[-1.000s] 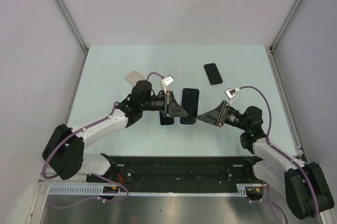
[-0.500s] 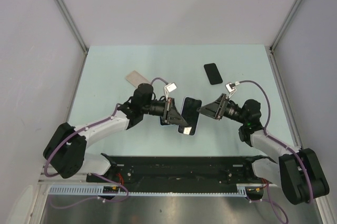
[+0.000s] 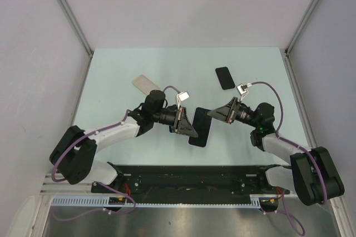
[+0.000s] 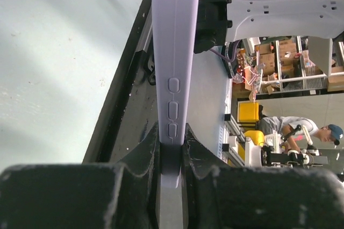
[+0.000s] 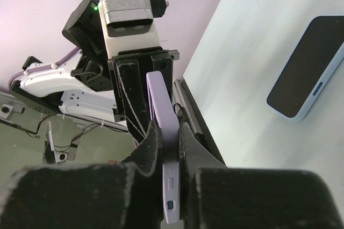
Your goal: Put the phone into the phone case
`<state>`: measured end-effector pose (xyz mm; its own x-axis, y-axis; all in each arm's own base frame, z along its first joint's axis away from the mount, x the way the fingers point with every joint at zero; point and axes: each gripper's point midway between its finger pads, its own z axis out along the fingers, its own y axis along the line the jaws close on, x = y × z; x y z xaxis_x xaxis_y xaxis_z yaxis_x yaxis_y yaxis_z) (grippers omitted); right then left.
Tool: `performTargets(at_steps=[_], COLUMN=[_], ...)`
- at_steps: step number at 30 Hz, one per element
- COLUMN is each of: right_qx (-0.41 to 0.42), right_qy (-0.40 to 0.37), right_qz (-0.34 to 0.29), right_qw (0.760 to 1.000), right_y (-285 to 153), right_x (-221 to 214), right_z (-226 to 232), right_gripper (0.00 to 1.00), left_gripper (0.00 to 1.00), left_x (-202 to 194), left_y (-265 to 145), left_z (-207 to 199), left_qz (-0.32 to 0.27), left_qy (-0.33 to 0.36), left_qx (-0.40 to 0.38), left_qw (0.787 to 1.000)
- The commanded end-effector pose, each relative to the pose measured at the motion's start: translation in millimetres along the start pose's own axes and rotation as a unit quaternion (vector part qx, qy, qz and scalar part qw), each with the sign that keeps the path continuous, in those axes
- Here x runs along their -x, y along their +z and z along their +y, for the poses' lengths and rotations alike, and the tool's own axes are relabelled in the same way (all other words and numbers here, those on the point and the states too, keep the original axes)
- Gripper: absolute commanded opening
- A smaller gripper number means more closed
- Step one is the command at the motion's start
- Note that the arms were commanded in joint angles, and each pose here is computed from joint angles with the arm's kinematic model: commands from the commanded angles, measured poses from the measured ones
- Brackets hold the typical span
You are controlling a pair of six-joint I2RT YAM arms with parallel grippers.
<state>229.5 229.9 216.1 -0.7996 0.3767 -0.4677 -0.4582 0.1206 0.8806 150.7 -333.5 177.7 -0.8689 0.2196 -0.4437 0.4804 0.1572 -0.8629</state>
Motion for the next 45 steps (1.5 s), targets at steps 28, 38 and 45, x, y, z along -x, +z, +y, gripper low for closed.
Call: performTargets(at_steps=[28, 38, 45], right_qx=[0.041, -0.002, -0.082], right_qy=[0.005, -0.018, -0.035], right_qz=[0.081, 0.035, 0.037], right_qw=[0.996, 0.999, 0.995], right_y=[-1, 1, -2], right_x=[-59, -41, -23], right_z=[20, 10, -25], right_gripper=[0.26, 0.00, 0.00], left_gripper=[0.00, 0.34, 0.97], left_x=[43, 46, 51], left_y=[-17, -21, -45], left_z=[-22, -5, 26], left_qz=[-0.105, -0.113, -0.121], left_qy=[0.014, 0.036, 0.059], left_qx=[-0.004, 0.059, 0.195], left_qw=[0.994, 0.991, 0.971])
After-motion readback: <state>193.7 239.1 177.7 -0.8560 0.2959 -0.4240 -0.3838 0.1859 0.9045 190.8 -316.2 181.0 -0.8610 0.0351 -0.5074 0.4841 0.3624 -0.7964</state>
